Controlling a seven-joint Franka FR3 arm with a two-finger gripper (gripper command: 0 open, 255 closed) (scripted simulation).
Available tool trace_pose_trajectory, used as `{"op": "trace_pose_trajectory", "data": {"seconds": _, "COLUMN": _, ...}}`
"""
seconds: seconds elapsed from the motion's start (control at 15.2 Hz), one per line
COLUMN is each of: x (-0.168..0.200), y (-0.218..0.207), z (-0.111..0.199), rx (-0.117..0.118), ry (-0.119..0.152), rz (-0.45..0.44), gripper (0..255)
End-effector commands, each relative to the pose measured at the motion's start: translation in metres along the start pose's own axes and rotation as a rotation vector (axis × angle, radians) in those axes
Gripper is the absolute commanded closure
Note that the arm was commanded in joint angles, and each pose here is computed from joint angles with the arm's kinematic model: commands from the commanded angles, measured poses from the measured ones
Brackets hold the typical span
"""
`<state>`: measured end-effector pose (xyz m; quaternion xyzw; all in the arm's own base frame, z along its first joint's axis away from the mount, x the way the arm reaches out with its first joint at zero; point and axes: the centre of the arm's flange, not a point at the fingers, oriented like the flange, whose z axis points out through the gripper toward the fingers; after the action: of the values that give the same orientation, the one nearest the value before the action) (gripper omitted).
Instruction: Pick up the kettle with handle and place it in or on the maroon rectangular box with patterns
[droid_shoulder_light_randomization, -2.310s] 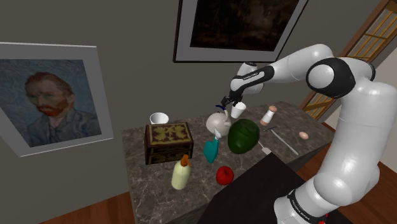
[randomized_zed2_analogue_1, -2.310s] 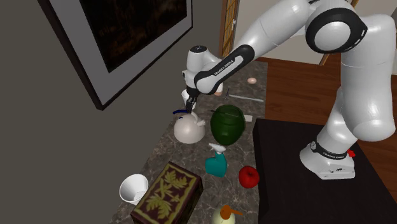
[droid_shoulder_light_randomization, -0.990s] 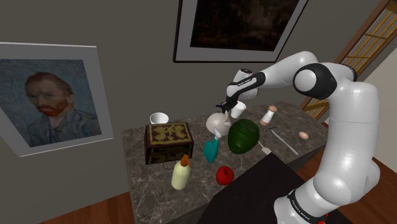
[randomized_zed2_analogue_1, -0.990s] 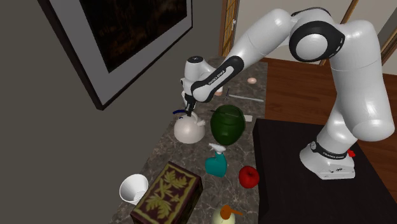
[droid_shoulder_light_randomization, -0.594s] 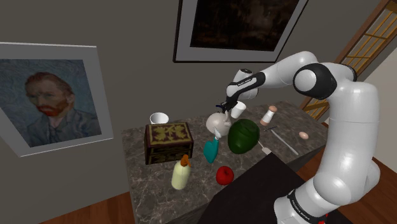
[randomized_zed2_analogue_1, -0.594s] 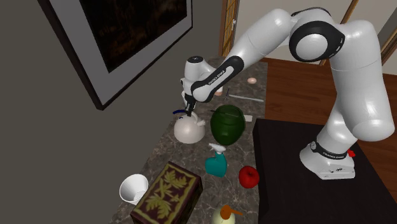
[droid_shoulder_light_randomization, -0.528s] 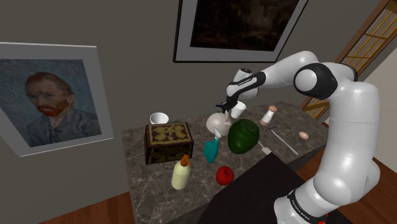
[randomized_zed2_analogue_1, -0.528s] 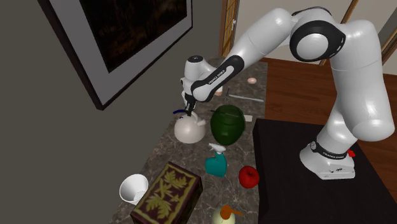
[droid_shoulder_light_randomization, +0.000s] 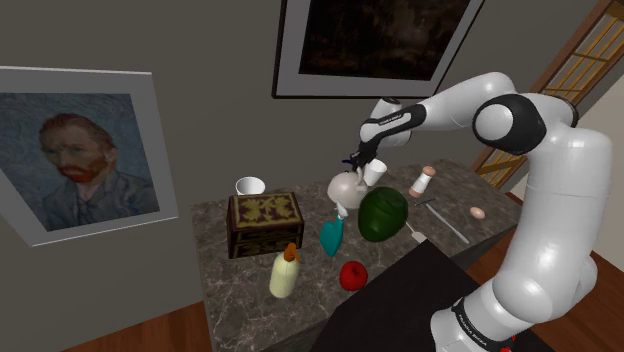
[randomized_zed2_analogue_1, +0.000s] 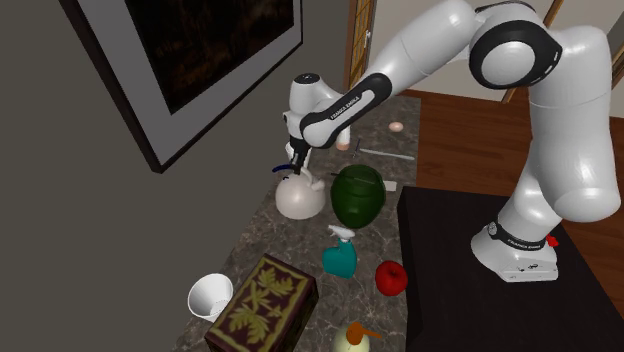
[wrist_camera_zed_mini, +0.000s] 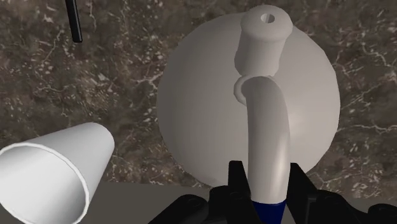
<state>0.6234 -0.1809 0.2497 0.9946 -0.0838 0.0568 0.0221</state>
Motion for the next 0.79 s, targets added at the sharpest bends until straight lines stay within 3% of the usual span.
{"op": "trace_pose_trajectory", "data": {"seconds": 0.0, "x": 0.002, "y": 0.0, "z": -0.011, "rx": 0.0, "ry": 0.002, "rz": 0.0, "gripper": 255}}
{"op": "trace_pose_trajectory", "data": {"seconds": 0.73, "x": 0.009, "y": 0.002, "z": -0.068, "rx": 0.0, "ry": 0.002, "rz": 0.0, "gripper": 255}}
